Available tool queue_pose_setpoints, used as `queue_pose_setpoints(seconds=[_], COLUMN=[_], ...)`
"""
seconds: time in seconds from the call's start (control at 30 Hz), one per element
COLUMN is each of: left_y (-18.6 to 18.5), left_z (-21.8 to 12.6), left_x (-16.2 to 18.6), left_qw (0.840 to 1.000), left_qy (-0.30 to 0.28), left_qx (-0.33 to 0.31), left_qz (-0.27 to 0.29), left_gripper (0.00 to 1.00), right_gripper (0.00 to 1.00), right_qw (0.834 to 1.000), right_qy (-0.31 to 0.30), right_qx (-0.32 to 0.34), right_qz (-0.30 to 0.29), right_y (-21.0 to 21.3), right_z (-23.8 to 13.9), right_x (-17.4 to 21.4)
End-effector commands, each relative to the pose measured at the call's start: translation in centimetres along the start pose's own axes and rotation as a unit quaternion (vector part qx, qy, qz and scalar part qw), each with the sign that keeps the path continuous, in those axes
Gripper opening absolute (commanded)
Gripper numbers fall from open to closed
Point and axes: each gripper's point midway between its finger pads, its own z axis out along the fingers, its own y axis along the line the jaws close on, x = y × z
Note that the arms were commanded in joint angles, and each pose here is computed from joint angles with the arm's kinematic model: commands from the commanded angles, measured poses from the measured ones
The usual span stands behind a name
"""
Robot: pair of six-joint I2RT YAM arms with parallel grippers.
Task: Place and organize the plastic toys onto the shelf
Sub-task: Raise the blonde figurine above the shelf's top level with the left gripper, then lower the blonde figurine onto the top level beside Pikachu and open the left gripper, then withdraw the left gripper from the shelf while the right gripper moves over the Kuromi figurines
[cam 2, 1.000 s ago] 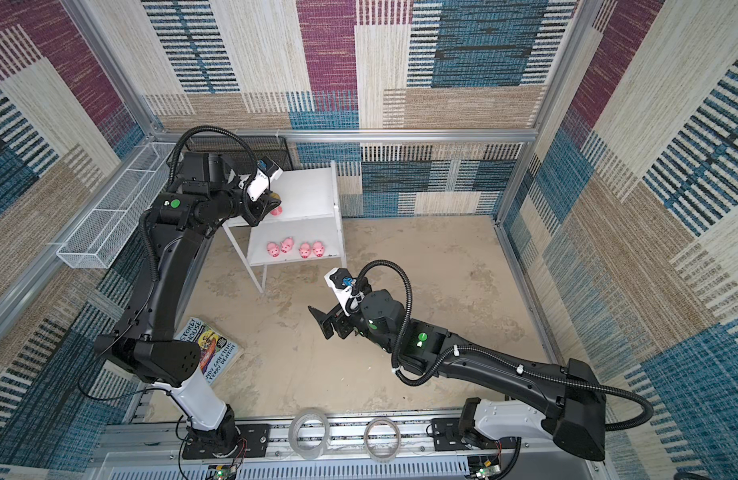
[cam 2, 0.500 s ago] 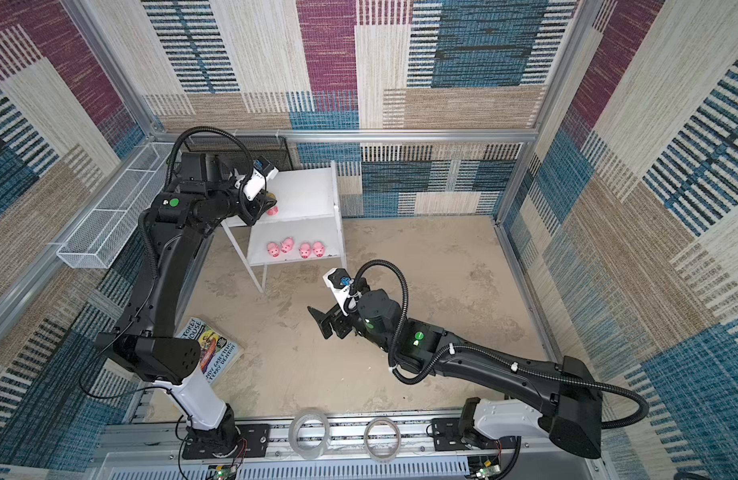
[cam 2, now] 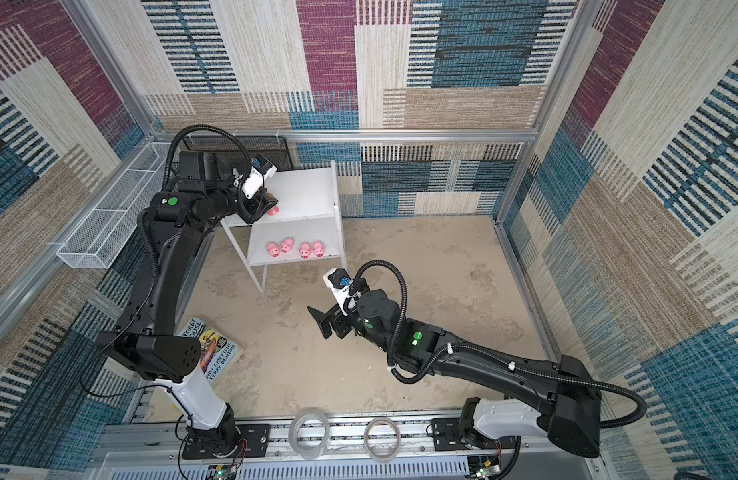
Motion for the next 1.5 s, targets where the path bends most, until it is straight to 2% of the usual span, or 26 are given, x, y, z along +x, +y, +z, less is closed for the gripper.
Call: queue_pose_setpoints(seconds=[0.0,0.47,0.73,0.8,0.83,0.87,1.1,1.3,1.47], left_y=[0.2,0.0,-2.3,-3.5,-4.0,-4.6,-9.7,-17.3,-22.7], left_z=[-0.2,-3.6,-5.6,-5.9,-6.1,-6.3,-6.8,-6.7,-5.7], left_x=[-1.0,-3.8,-5.3,-5.5,-5.5,-5.4,-3.3,0.3,4.2], left_qw=[1.0,0.998,0.997,0.996,0.996,0.995,0.985,0.982,0.972], left_qy=[-0.02,-0.066,-0.081,-0.082,-0.085,-0.089,-0.115,-0.099,-0.071], left_qx=[-0.001,-0.011,-0.01,0.0,0.007,0.017,0.056,0.102,0.154], left_qz=[0.007,0.003,-0.011,-0.024,-0.035,-0.05,-0.118,-0.125,-0.162], left_gripper=[0.5,0.68,0.84,0.88,0.96,0.98,0.98,0.97,0.93], right_gripper=[1.0,1.0,1.0,1.0,1.0,1.0,0.99,0.99,1.0], right_qw=[1.0,1.0,0.998,0.997,0.997,0.997,0.991,0.985,0.973], right_qy=[-0.013,-0.018,0.013,0.023,0.028,0.033,0.08,0.118,0.147], right_qx=[-0.004,-0.002,0.046,0.051,0.05,0.049,0.054,0.07,0.1], right_qz=[0.006,0.007,0.031,0.046,0.05,0.055,0.088,0.109,0.149], right_y=[0.2,0.1,-1.7,-2.1,-2.2,-2.3,-3.4,-5.0,-7.2], right_z=[0.0,0.1,0.3,0.3,0.3,0.3,-0.6,-2.2,-3.4], right_x=[-0.6,-0.7,0.6,1.4,1.8,2.1,6.7,10.3,13.0])
